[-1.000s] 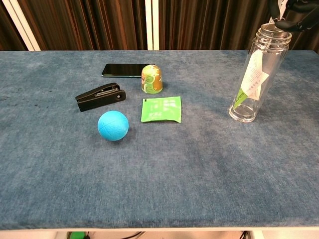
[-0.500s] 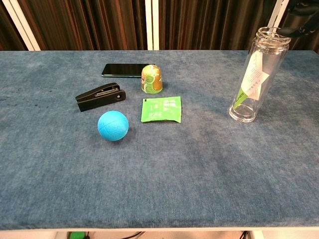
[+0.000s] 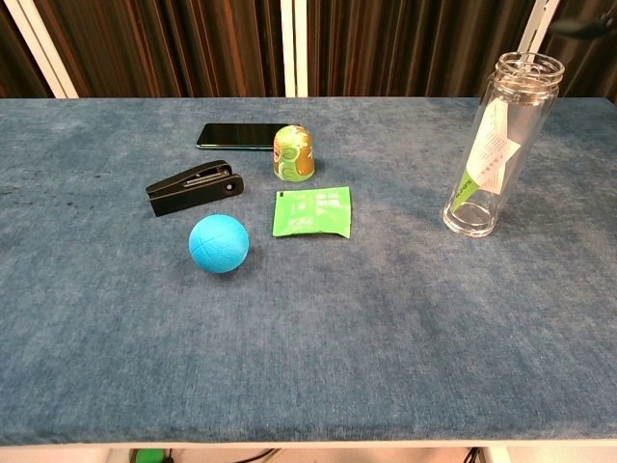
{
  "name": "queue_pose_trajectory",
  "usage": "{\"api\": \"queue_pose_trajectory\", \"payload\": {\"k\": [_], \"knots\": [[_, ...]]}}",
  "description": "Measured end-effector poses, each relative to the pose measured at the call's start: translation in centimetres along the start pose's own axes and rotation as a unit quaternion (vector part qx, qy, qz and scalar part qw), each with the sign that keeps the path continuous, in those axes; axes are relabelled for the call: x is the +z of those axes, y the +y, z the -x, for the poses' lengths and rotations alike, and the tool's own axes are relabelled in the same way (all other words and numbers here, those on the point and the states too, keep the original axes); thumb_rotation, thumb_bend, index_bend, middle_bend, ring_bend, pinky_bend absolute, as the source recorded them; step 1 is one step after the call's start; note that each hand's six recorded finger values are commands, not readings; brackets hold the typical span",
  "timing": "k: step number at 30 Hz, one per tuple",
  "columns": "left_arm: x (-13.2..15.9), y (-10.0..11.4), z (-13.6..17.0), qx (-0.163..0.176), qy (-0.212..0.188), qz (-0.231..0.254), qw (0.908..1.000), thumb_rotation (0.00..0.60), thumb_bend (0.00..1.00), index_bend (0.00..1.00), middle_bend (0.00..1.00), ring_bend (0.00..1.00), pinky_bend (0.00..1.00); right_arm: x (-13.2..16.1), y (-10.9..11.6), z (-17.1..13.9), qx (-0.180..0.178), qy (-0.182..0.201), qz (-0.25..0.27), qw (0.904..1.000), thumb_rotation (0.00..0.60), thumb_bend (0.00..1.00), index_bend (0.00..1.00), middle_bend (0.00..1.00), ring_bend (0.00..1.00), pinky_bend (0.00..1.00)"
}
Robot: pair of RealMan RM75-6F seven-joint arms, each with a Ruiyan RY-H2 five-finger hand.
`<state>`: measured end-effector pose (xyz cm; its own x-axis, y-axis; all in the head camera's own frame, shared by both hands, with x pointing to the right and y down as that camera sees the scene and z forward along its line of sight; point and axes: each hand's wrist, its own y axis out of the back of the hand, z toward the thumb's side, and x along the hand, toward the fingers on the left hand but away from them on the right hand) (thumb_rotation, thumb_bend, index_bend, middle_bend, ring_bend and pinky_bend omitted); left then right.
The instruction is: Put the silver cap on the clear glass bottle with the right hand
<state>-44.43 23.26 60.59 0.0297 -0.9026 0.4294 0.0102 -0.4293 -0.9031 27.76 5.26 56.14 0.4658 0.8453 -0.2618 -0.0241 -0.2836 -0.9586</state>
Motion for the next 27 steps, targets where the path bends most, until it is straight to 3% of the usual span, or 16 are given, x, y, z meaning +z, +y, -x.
{"api": "queue_pose_trajectory", "payload": {"k": [4,8,10,12,14,15,16,19,23,27], "knots": [[-0.1,0.2,0.1,0.003,0.001,0.001,1.0000,0.600,0.00,0.10,0.03,0.01,0.10,0.0,1.1,-1.7,-0.044,0.014,0.021,0.9987,0.600,0.28,0.29,0.92,0.93,1.00],[-0.3,0.3,0.2,0.005,0.003,0.002,1.0000,0.600,0.00,0.10,0.03,0.01,0.10,-1.0,1.9,-5.4,-0.100,0.018,0.018,0.9947,0.600,0.28,0.34,0.88,0.89,1.00],[-0.3,0.4,0.2,0.007,0.003,0.002,1.0000,0.600,0.00,0.10,0.03,0.01,0.10,-2.0,1.7,-7.6,-0.121,0.008,0.008,0.9926,0.600,0.28,0.33,0.76,0.79,0.98],[-0.2,0.4,0.2,0.009,0.002,0.003,1.0000,0.600,0.00,0.10,0.03,0.01,0.10,-3.6,0.9,-10.5,-0.132,-0.014,-0.010,0.9911,0.600,0.27,0.23,0.53,0.57,0.86],[-0.2,0.5,0.2,0.011,0.000,0.003,0.9999,0.600,0.00,0.10,0.03,0.01,0.10,-5.2,-0.5,-13.0,-0.123,-0.042,-0.026,0.9912,0.600,0.25,0.07,0.19,0.20,0.60],[-0.1,0.4,0.2,0.013,-0.002,0.004,0.9999,0.600,0.00,0.10,0.03,0.01,0.10,-6.3,-1.7,-14.7,-0.109,-0.066,-0.037,0.9912,0.600,0.24,0.02,0.07,0.06,0.46],[-0.1,0.4,0.2,0.015,-0.003,0.005,0.9999,0.600,0.00,0.10,0.03,0.01,0.10,-7.3,-2.5,-15.8,-0.096,-0.086,-0.045,0.9906,0.600,0.23,0.00,0.01,0.01,0.35],[0.2,0.4,0.0,0.018,-0.009,0.005,0.9998,0.600,0.00,0.10,0.03,0.01,0.10,-10.1,-5.3,-18.8,-0.047,-0.160,-0.052,0.9846,0.600,0.23,0.00,0.00,0.00,0.21],[0.7,0.6,-0.2,0.021,-0.020,-0.001,0.9996,0.600,0.00,0.10,0.03,0.01,0.10,-12.6,-9.5,-22.2,0.030,-0.244,-0.009,0.9694,0.600,0.22,0.00,0.00,0.00,0.10],[1.3,0.9,-0.4,0.029,-0.029,-0.003,0.9992,0.600,0.00,0.10,0.03,0.01,0.10,-13.3,-11.4,-23.8,0.053,-0.265,0.021,0.9624,0.600,0.21,0.00,0.00,0.00,0.07]]}}
